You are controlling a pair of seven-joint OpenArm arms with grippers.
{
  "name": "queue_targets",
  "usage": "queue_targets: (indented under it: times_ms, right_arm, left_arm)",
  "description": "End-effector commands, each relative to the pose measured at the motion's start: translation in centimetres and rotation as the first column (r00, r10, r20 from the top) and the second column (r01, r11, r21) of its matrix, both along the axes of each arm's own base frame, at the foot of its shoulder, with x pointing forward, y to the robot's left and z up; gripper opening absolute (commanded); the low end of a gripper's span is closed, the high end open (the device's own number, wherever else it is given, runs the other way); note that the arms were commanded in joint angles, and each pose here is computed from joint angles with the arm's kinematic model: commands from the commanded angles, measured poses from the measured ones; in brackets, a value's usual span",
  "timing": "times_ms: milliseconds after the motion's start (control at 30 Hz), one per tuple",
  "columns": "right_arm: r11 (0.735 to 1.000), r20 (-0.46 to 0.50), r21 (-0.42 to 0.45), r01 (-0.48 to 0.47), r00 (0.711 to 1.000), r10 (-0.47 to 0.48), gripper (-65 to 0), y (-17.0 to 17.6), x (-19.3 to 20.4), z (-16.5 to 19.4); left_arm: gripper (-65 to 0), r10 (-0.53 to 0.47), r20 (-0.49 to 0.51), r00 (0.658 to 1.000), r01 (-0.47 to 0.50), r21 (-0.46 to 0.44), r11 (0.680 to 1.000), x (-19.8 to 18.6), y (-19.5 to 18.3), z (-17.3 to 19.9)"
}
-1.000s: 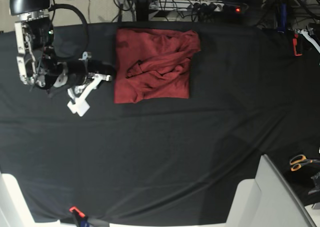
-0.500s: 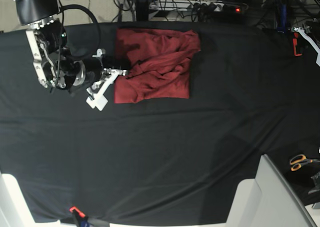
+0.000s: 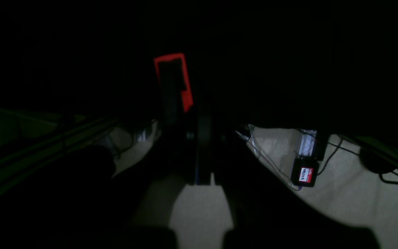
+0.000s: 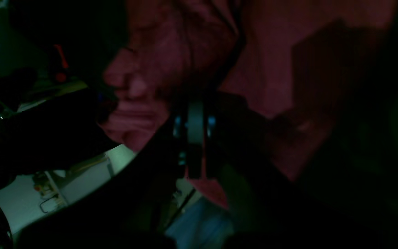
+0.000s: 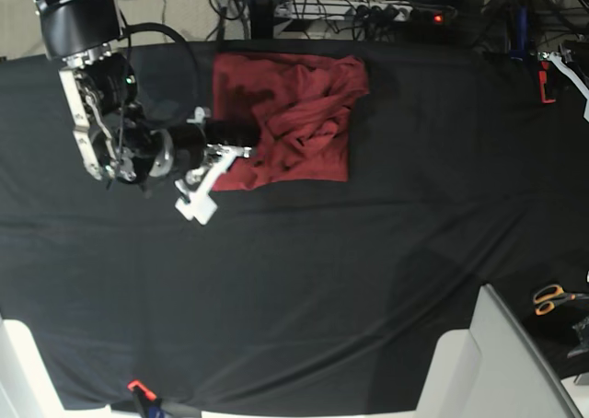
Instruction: Fold the T-shirt properly
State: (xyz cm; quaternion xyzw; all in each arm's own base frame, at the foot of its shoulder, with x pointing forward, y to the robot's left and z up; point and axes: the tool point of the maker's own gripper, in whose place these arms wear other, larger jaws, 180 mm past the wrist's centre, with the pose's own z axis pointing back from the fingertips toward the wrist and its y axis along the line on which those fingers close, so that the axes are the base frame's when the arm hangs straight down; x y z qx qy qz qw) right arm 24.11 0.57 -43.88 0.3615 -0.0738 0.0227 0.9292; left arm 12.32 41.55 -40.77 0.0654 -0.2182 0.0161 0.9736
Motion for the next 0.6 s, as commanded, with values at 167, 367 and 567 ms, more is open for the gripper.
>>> queue_targets:
  times_ms: [167, 367, 567]
  right_arm:
    - [0.994, 0.044, 0.056, -0.088, 0.995, 0.086, -64.4, 4.4, 1.1, 2.0]
    - [0.989, -0.001, 0.062, -0.132, 0.991, 0.133, -64.4, 7.0, 1.5, 1.1]
    - [0.974, 0.139, 0.09, -0.208, 0.971, 0.194, -64.7, 9.5, 3.0, 5.4]
  left_arm:
    - [-65.0, -0.015, 0.031, 0.999, 0.014, 0.024, 1.0, 0.8, 0.7, 1.2]
    - [-65.0, -0.015, 0.032, 0.999, 0.014, 0.023, 1.0, 0.8, 0.7, 1.2]
    - [-65.0, -0.013, 0.032, 0.999, 0.012, 0.021, 1.0, 0.8, 0.7, 1.2]
